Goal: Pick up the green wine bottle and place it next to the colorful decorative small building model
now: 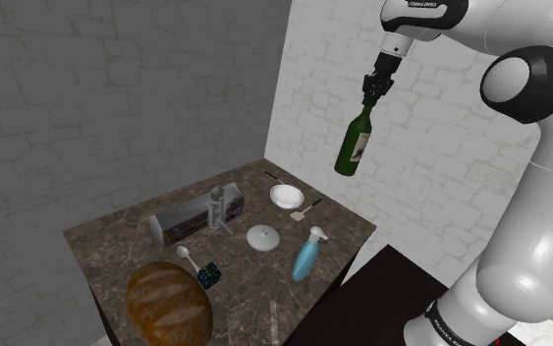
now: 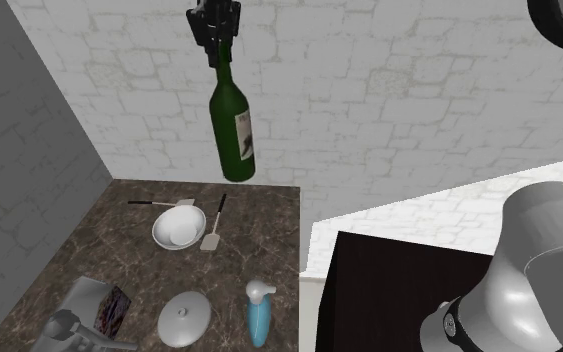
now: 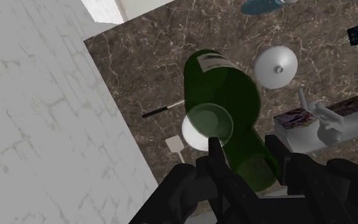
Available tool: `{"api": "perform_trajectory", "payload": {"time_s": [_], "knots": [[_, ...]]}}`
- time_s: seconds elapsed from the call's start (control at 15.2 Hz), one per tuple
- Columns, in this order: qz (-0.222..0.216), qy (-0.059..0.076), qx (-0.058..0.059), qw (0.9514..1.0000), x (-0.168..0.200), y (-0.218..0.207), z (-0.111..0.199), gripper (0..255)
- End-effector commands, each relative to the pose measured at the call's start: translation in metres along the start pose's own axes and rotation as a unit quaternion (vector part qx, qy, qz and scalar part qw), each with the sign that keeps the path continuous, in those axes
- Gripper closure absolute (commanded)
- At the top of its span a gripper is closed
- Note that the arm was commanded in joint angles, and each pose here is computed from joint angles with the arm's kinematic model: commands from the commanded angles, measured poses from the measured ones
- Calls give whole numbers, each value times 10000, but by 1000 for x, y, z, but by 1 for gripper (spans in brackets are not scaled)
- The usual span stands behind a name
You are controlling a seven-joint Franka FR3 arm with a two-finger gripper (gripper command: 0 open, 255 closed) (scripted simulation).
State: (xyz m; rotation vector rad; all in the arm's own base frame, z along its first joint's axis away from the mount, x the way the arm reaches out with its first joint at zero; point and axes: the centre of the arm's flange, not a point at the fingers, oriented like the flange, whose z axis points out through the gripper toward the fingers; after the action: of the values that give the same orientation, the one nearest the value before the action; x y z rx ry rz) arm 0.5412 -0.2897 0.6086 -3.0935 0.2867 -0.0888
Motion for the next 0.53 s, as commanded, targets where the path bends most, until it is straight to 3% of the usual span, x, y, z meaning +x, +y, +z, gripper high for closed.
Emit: {"api": "perform_trajectory", "payload": {"time_s": [0.0, 0.46], "knots": [[6, 2, -2, 10000, 0, -28, 3, 255], [6, 2, -2, 10000, 4, -121, 7, 255]]}}
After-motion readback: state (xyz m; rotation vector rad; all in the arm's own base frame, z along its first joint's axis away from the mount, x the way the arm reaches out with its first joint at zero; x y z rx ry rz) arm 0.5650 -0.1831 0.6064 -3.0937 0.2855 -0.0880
